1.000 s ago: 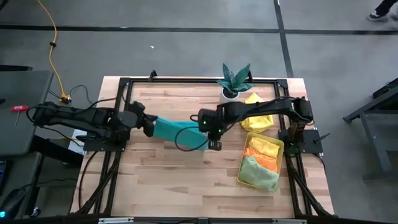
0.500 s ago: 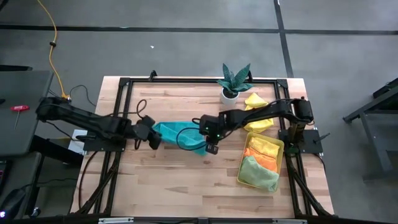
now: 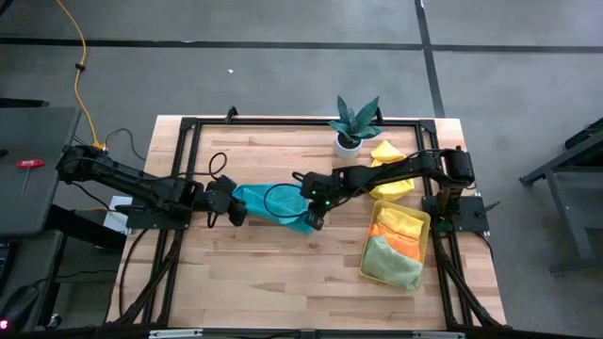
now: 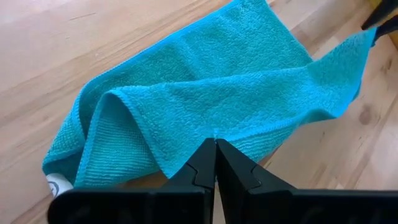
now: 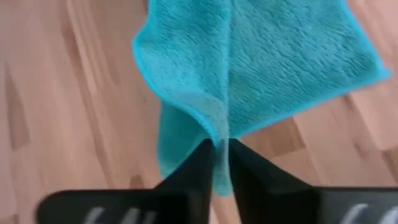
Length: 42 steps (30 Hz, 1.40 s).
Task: Fold microfiber towels
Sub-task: Fold the blue microfiber cloth
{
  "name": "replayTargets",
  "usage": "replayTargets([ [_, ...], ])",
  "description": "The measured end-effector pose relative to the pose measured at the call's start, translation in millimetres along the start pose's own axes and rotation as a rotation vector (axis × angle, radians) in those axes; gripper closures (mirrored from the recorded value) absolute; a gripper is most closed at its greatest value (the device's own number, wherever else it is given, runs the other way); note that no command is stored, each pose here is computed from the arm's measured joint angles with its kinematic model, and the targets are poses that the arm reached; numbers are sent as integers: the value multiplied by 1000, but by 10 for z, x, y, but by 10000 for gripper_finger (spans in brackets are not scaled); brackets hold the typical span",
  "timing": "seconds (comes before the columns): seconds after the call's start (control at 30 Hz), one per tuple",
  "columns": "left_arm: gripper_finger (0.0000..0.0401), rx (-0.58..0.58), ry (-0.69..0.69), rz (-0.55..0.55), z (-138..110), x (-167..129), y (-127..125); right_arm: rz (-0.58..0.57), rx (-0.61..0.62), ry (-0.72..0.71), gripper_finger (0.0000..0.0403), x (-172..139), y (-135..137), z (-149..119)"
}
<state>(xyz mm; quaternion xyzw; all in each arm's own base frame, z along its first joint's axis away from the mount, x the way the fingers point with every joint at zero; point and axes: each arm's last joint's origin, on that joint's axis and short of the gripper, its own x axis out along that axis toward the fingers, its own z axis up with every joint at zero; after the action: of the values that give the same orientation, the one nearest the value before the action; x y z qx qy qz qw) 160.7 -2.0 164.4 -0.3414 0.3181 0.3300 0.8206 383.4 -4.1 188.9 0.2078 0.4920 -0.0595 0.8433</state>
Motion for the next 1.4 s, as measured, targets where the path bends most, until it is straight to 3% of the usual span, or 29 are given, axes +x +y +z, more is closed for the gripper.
replayTargets([
  [0.23, 401, 2, 15, -3, -6, 0, 2, -84, -16, 126, 249, -62, -4, -128],
  [0.4, 401, 2, 21, -6, -8, 0, 2, -150, -69, 202, 204, -59, 146, -300],
  [0.8, 401, 1, 25, -12, -8, -1, -2, -379, -152, -18, 196, 6, 467, -392],
  [1.4, 401, 0, 22, -15, -5, -1, -6, -329, -128, -40, 212, 238, 437, -345],
])
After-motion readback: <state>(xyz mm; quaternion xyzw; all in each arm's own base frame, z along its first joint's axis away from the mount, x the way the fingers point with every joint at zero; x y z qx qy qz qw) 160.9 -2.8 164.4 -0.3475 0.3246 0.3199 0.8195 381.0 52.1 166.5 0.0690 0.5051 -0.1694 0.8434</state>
